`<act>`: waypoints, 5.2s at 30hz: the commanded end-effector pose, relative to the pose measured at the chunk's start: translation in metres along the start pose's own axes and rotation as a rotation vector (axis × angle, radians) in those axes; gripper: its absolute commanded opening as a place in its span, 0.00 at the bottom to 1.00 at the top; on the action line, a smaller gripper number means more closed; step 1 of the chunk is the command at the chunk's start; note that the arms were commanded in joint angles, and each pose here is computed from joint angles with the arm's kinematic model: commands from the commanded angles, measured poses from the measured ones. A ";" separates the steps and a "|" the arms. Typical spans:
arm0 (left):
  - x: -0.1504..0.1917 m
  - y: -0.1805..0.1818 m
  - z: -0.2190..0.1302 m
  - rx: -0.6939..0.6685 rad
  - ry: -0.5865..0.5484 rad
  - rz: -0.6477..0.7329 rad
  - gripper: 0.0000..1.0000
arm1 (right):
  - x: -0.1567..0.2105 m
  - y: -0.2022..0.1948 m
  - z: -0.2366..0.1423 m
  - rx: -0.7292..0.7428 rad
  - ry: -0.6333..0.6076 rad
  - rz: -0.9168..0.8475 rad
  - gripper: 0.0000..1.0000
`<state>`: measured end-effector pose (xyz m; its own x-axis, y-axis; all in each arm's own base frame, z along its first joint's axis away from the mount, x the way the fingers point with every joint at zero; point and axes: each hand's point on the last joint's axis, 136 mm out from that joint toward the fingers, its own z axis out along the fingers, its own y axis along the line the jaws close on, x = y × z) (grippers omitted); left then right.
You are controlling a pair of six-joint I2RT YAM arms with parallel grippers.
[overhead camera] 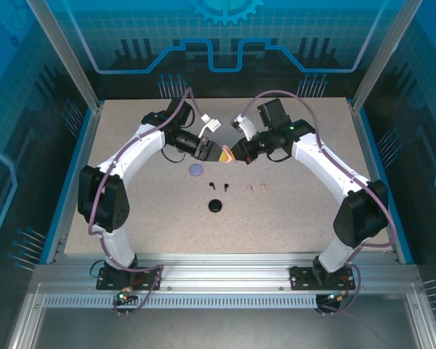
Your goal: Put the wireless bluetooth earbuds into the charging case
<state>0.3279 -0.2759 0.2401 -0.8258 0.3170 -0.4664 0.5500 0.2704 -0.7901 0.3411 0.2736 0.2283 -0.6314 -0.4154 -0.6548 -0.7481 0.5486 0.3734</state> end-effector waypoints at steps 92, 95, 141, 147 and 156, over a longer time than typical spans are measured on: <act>-0.007 -0.055 -0.104 -0.554 -0.955 0.681 0.00 | 0.131 -0.081 0.033 0.433 0.268 0.567 0.53; -0.006 -0.057 -0.110 -0.583 -0.984 0.693 0.00 | 0.137 -0.083 0.042 0.485 0.303 0.564 0.52; -0.050 -0.141 -0.168 -0.623 -1.250 0.933 0.00 | 0.165 -0.109 0.083 0.726 0.499 0.537 0.40; -0.051 -0.141 -0.167 -0.618 -1.248 0.931 0.00 | 0.168 -0.112 0.087 0.737 0.514 0.534 0.38; -0.050 -0.138 -0.166 -0.621 -1.237 0.925 0.00 | 0.174 -0.112 0.088 0.735 0.531 0.537 0.37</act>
<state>0.3229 -0.1772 0.4157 0.3130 -0.1784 -0.9328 0.5694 0.8214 0.0339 0.3384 0.2034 0.0169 -0.9831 -0.1509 -0.1041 -0.1456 0.9877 -0.0565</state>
